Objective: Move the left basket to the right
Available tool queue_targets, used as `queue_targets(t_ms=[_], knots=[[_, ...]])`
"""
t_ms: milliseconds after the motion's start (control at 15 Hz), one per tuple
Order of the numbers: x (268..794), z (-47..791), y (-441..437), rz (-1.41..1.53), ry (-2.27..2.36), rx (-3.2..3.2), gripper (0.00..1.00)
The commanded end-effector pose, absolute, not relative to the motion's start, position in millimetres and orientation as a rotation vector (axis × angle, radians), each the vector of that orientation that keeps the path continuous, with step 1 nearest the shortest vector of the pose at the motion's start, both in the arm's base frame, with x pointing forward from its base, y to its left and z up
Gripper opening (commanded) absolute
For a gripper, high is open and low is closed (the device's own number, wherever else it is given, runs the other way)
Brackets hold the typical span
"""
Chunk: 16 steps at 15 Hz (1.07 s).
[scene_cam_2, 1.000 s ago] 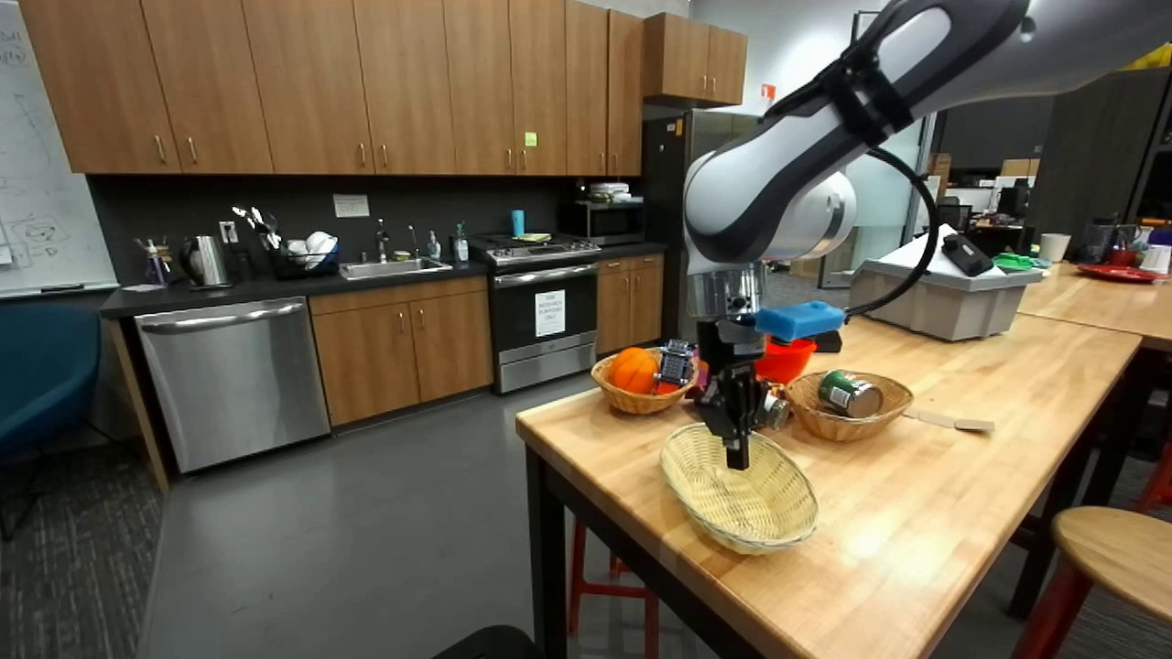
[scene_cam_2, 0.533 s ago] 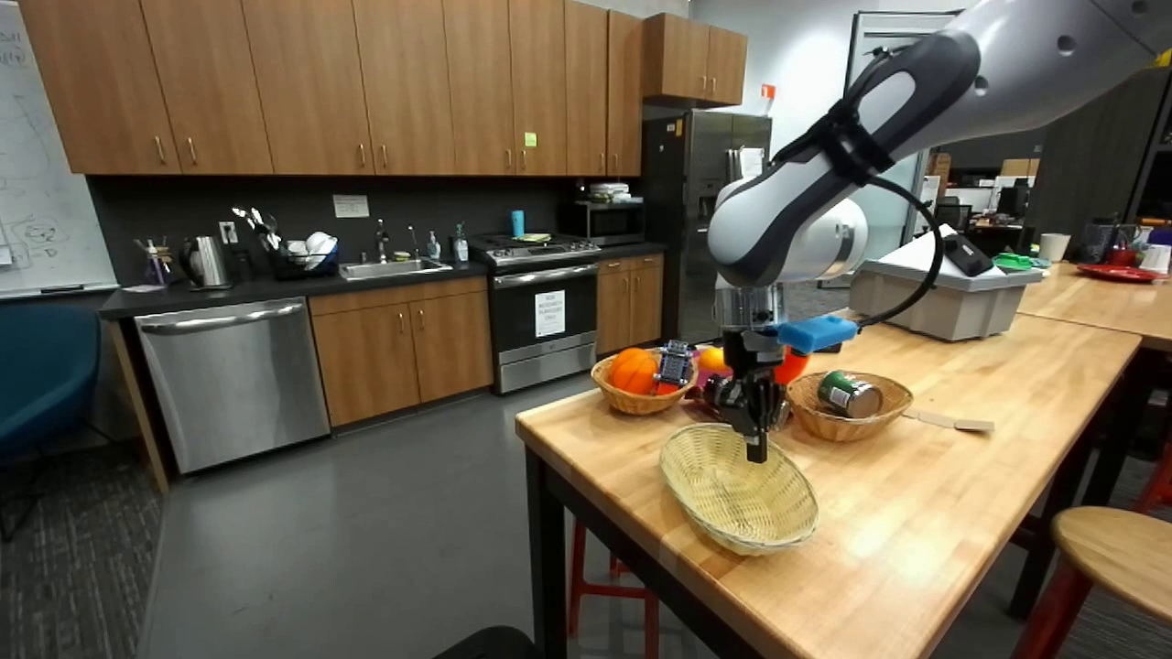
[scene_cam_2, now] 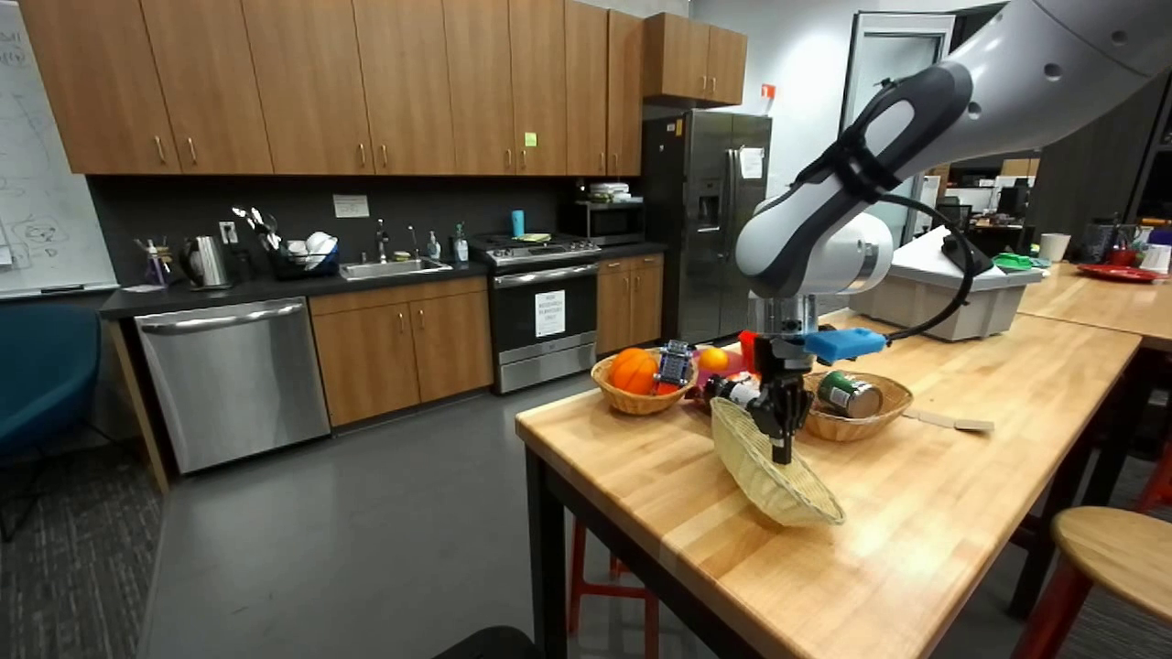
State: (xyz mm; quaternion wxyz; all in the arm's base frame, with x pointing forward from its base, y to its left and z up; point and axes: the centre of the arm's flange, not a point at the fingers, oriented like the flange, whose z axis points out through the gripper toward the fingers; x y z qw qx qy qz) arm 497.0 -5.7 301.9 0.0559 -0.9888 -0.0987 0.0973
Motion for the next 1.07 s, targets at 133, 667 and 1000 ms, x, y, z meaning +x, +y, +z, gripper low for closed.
queue_targets(t_ms=[133, 667, 1000], knots=[[466.5, 294.5, -35.0, 0.280, -0.168, -2.990, 0.00], [402.0, 324.4, -52.7, 0.249, 0.031, -3.001, 0.00], [349.6, 353.3, -75.3, 0.169, 0.226, -2.990, 0.00]])
